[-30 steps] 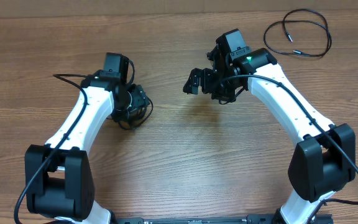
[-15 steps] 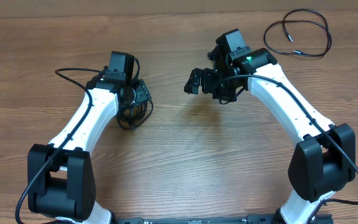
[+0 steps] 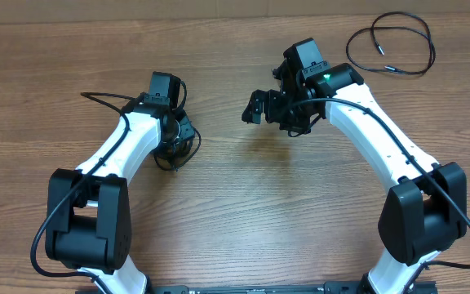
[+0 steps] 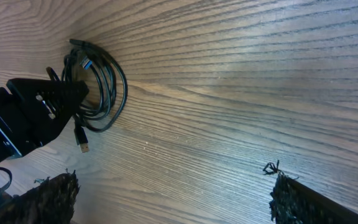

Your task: Untangle cables

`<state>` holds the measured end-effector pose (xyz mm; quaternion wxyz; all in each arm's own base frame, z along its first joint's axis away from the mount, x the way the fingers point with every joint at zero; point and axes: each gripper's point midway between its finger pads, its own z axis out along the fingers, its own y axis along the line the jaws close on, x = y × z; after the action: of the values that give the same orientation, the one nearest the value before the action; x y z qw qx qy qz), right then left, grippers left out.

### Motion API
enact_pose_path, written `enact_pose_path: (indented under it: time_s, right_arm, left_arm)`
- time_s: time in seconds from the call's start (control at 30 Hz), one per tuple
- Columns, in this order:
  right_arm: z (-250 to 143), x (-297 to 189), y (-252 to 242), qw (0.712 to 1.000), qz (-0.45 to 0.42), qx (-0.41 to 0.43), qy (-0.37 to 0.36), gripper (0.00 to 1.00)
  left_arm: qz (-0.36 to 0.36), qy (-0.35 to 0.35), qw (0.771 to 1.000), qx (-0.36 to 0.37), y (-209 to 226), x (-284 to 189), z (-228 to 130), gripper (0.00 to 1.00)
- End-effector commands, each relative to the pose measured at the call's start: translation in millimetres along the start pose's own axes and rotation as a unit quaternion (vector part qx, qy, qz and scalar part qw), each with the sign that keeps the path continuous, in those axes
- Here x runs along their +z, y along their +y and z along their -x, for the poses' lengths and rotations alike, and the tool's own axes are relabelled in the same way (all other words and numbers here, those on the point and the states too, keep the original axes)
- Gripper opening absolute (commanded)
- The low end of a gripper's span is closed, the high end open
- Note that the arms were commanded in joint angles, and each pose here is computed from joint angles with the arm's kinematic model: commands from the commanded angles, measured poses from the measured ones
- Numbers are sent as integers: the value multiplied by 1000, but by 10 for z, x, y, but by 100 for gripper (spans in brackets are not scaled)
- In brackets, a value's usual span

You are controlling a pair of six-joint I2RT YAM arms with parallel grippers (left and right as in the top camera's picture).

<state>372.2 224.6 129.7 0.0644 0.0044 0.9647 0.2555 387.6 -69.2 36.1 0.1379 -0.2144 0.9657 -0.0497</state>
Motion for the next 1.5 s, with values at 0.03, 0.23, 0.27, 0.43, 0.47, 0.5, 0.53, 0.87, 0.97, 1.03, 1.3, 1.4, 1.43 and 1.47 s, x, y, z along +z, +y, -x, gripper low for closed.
enact_pose_path:
  time_s: [0.03, 0.23, 0.27, 0.43, 0.47, 0.5, 0.53, 0.87, 0.97, 1.03, 1.3, 1.4, 1.43, 1.47]
  right_arm:
    - [18, -55, 20, 1000, 0, -4, -11, 100]
    - [18, -55, 20, 1000, 0, -4, -11, 100]
    - [18, -55, 20, 1000, 0, -5, -11, 100]
    - [14, -55, 18, 1000, 0, -4, -11, 100]
    - [14, -55, 18, 1000, 0, -4, -11, 100]
    - [14, -55, 18, 1000, 0, -4, -11, 100]
    - [14, -55, 18, 1000, 0, -4, -11, 100]
    - [33, -55, 31, 1000, 3, -6, -14, 100]
    - [27, -55, 50, 1000, 8, -6, -12, 100]
    - [21, -56, 62, 1000, 12, -6, -11, 100]
    - [-47, -48, 141, 1000, 30, -7, 5, 100]
    - [-118, -64, 280, 997, 71, -8, 25, 100]
    - [-120, -66, 294, 997, 74, -9, 26, 100]
    - [-117, -65, 292, 997, 74, -10, 25, 100]
  left_arm:
    - [-3, -8, 1000, 8, -57, -92, 62, 46]
    - [-44, 11, 999, 9, -275, -278, 109, 7]
    - [-52, 16, 998, 10, -310, -308, 104, 4]
    - [-59, 25, 998, 10, -383, -471, 142, 4]
    - [-59, 26, 998, 10, -392, -511, 155, 4]
    - [-60, 26, 998, 11, -405, -568, 173, 4]
    - [-63, 26, 998, 14, -426, -627, 187, 4]
    - [-338, 43, 928, 151, -1378, -2027, 145, 4]
    - [-368, 29, 915, 162, -1460, -2285, 158, 4]
    - [-362, 19, 918, 162, -1438, -2318, 176, 4]
    - [-351, 26, 922, 164, -1431, -2288, 117, 4]
    - [-280, 5, 948, 151, -1253, -2120, 195, 4]
    - [-262, 4, 953, 149, -1204, -2085, 195, 4]
    - [-256, 6, 955, 148, -1185, -2072, 184, 4]
